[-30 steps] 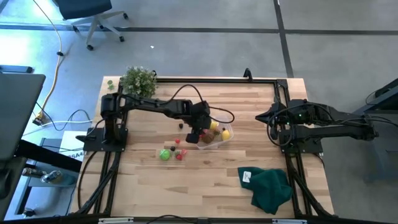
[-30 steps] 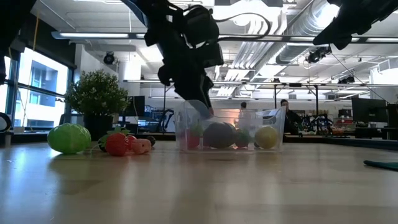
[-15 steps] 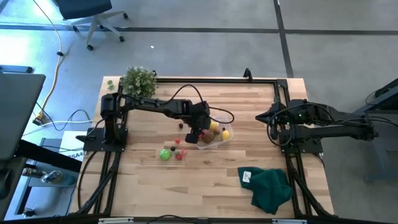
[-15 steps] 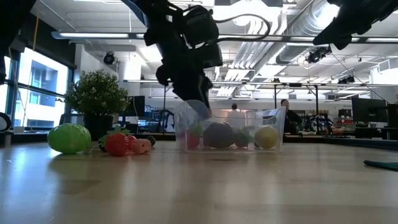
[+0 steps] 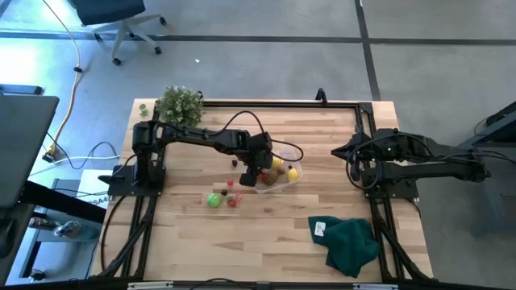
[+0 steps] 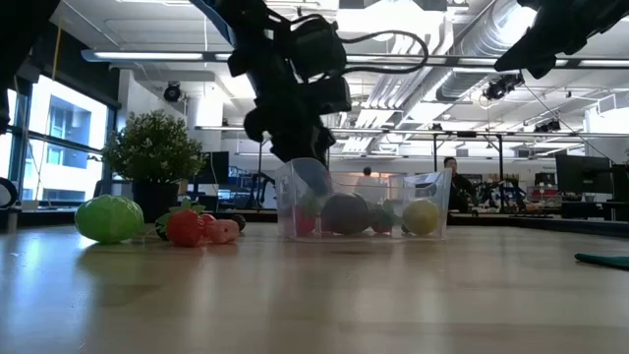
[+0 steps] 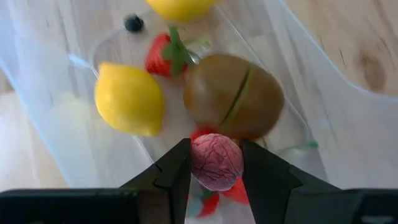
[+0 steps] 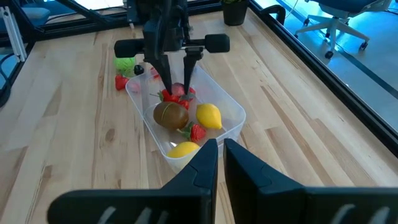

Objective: Pick and placing Produce into tupperware
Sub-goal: Put the pink peach into the transparent bin

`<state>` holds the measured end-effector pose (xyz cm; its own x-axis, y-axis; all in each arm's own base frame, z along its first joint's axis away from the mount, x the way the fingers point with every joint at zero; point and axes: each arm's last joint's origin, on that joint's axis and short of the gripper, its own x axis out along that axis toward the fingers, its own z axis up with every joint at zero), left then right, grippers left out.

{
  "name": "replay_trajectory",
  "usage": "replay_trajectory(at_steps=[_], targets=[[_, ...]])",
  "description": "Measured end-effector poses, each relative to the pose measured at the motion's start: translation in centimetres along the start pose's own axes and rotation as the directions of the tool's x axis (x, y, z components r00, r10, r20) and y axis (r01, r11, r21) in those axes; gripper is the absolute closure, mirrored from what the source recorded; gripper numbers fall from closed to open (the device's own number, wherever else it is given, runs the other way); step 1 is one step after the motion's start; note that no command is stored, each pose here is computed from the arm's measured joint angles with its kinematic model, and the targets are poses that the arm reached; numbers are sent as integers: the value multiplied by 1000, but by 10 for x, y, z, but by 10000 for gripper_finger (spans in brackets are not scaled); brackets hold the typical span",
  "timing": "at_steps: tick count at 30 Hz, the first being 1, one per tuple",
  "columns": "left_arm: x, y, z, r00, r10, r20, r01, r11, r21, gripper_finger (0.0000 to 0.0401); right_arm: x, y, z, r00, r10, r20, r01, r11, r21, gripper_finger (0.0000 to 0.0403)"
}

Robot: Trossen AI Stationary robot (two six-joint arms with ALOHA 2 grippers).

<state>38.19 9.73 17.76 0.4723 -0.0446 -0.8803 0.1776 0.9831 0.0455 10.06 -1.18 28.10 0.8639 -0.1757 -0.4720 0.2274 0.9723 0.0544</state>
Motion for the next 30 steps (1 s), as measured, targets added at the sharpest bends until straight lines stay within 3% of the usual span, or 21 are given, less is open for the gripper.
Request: replay_trajectory(at_steps=[19,30], targets=[[7,1,-1,1000,0,-3,0,1000,-16,281,0,0,0,1000,-1,0,1,1000,0,384],[-11,7,21,999,17,52,-17,1000,11,281,0,0,0,1000,-1,0,1,1000,0,384]])
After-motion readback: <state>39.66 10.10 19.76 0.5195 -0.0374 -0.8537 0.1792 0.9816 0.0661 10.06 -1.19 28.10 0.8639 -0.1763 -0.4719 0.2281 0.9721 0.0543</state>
